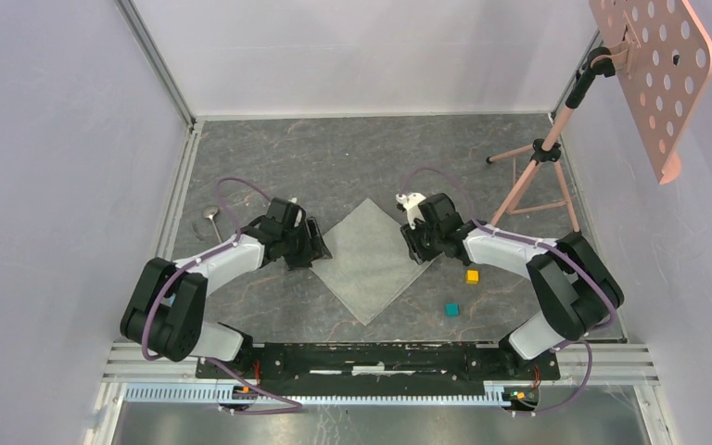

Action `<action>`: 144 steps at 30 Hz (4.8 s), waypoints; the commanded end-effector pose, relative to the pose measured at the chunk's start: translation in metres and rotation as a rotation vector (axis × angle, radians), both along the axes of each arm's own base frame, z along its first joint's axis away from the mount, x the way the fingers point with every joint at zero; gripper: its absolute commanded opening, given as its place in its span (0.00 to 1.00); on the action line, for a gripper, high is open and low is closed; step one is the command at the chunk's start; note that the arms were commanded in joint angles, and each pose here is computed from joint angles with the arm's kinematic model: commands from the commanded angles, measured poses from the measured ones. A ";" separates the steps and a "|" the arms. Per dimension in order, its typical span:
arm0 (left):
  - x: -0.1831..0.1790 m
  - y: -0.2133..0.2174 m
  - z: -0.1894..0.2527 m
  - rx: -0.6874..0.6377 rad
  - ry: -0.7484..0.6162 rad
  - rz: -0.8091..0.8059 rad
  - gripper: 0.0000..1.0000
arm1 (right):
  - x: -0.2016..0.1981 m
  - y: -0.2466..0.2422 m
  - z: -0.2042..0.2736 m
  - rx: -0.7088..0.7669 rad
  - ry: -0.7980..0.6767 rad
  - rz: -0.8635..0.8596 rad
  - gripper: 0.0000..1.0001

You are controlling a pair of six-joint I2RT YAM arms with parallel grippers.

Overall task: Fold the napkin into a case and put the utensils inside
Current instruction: Smooth out the lower triangle-folded napkin at the center of the board, then pick up the lower triangle-folded napkin from the center of the board, then fold the lower triangle-folded napkin at the center of the board.

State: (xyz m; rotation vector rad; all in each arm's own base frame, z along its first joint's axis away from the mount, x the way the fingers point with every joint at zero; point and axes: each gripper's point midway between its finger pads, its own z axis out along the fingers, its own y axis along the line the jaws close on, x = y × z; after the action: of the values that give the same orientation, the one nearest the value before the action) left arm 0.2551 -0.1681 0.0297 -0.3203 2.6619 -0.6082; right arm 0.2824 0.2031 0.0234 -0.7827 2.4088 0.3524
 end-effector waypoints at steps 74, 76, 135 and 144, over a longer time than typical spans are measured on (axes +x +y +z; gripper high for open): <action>-0.025 0.039 0.093 -0.117 -0.134 0.391 0.83 | -0.140 0.162 0.061 0.299 0.034 0.333 0.00; -0.030 0.024 0.076 -0.203 -0.057 0.409 0.85 | -0.136 0.158 0.064 0.364 0.056 0.309 0.00; -0.002 0.081 0.058 0.048 -0.009 0.545 0.02 | -0.191 0.135 0.052 0.800 0.440 0.390 0.01; 0.033 0.046 0.041 0.258 0.107 0.480 0.02 | -0.166 0.116 0.023 0.749 0.420 0.295 0.01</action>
State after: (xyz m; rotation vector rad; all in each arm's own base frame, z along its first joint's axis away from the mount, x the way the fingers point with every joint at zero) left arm 0.2598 -0.1378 0.0663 -0.8493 2.6812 -0.2866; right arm 0.1293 0.3310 0.0607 -0.7044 2.1698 1.5274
